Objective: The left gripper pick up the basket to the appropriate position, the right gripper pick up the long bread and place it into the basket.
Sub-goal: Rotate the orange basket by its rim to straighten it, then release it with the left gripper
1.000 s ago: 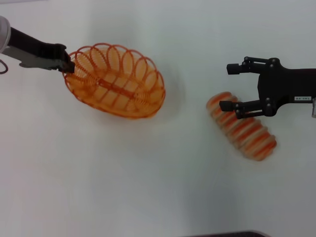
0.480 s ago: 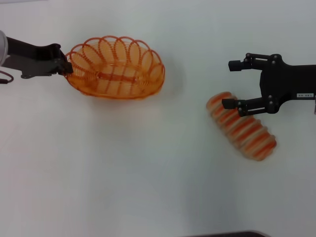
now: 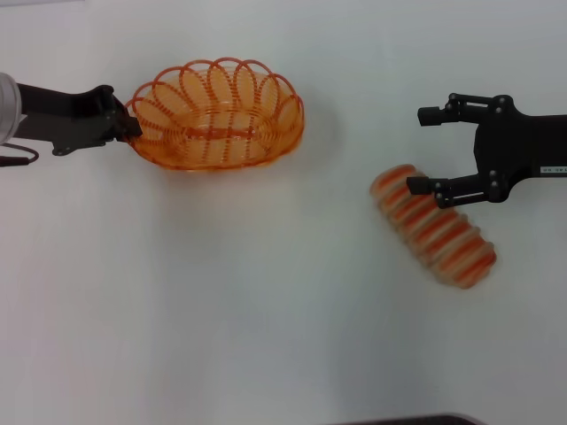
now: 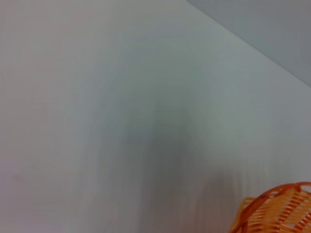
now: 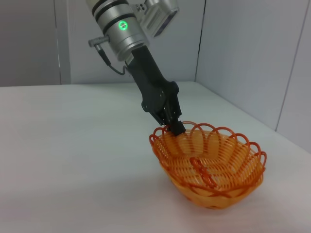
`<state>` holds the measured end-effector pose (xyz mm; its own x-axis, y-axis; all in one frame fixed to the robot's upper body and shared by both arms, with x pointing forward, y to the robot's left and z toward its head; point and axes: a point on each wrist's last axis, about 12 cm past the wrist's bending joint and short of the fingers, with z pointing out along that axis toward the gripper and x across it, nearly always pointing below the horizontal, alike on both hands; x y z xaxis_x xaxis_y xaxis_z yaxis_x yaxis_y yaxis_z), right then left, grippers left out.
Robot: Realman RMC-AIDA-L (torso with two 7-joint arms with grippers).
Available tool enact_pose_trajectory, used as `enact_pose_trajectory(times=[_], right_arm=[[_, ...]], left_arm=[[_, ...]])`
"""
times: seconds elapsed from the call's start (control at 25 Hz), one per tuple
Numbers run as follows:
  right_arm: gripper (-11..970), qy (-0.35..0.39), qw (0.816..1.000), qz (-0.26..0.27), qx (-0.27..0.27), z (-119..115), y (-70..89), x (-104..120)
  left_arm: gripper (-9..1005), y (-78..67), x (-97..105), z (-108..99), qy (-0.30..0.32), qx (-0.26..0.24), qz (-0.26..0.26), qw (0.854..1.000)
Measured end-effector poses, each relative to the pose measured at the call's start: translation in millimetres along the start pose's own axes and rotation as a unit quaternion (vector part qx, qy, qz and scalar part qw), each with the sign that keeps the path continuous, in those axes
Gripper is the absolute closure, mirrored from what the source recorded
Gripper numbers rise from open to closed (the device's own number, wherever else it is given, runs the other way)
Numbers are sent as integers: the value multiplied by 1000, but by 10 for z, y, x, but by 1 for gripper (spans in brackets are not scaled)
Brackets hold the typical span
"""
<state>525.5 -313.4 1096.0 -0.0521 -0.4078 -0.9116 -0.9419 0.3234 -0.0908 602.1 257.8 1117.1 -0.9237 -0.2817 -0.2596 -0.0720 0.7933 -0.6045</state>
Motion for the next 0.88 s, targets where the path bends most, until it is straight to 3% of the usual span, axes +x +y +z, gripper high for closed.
enact_pose_trajectory(times=[0.44, 0.76, 0.88], right_arm=[[31, 3, 1000, -7, 1, -20, -7, 2], [30, 3, 1000, -5, 4, -41, 2, 16], [30, 2, 1000, -5, 4, -44, 2, 15]], left_arm=[[881, -10, 23, 18, 8, 0, 2, 1000], [750, 20, 39, -26, 9, -1, -4, 1000], [628, 28, 23, -87, 4, -3, 0, 1000]])
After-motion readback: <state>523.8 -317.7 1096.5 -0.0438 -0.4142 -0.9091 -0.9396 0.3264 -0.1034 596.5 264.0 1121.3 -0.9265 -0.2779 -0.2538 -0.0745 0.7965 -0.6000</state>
